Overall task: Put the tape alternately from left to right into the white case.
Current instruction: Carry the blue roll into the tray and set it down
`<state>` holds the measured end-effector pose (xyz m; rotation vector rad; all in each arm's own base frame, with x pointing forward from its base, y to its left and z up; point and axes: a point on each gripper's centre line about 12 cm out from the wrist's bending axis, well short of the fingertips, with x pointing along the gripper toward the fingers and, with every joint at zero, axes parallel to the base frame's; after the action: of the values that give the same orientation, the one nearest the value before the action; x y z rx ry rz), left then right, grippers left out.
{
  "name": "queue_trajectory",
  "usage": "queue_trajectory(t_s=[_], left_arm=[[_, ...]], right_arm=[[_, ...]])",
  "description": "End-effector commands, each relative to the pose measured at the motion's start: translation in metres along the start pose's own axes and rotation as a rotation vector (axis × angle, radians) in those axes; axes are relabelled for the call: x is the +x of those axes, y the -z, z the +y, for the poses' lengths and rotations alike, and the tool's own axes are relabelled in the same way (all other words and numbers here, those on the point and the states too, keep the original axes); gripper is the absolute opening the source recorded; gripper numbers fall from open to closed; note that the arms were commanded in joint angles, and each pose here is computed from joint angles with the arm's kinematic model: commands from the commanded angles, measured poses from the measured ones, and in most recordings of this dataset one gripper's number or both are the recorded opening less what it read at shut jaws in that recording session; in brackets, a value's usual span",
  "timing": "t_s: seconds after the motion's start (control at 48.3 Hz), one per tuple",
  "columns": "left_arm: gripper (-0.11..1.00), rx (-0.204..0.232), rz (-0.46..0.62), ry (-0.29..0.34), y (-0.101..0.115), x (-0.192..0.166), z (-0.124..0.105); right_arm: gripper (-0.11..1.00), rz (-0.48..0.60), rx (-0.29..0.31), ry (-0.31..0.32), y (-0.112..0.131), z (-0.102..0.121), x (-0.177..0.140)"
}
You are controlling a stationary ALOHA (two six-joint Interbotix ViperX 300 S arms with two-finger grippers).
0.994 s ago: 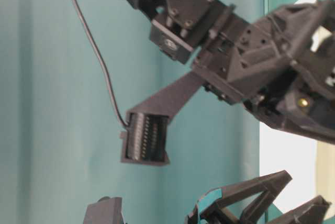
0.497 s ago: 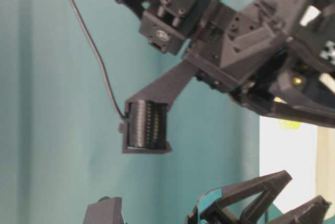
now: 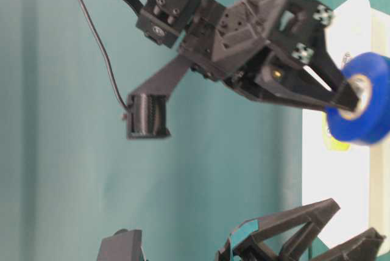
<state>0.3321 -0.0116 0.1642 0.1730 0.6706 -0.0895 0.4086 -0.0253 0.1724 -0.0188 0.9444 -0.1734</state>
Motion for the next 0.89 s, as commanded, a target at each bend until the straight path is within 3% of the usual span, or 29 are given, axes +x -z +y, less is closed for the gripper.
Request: queue_trajectory(t_s=[0.0,0.269,0.58,0.87], left_arm=[[0.86,-0.001,-0.035,-0.004,-0.009,-0.005,0.001],[0.86,-0.001,-0.035,-0.004,-0.009,-0.005,0.001],[0.86,0.000,-0.032,-0.003,-0.009,-0.004,0.000],[0.86,-0.001,-0.028,-0.002,-0.008,-0.003,0.000]], right_arm=[[0.03,-0.051,0.030,0.029,-0.009,-0.020,-0.017],[0.03,-0.048,0.105,0.110,-0.001,-0.071,-0.019],[0.03,-0.059,0.128,0.212,0.005,-0.125,-0.018],[0.03,-0.070,0.198,0.270,0.018,-0.170,-0.011]])
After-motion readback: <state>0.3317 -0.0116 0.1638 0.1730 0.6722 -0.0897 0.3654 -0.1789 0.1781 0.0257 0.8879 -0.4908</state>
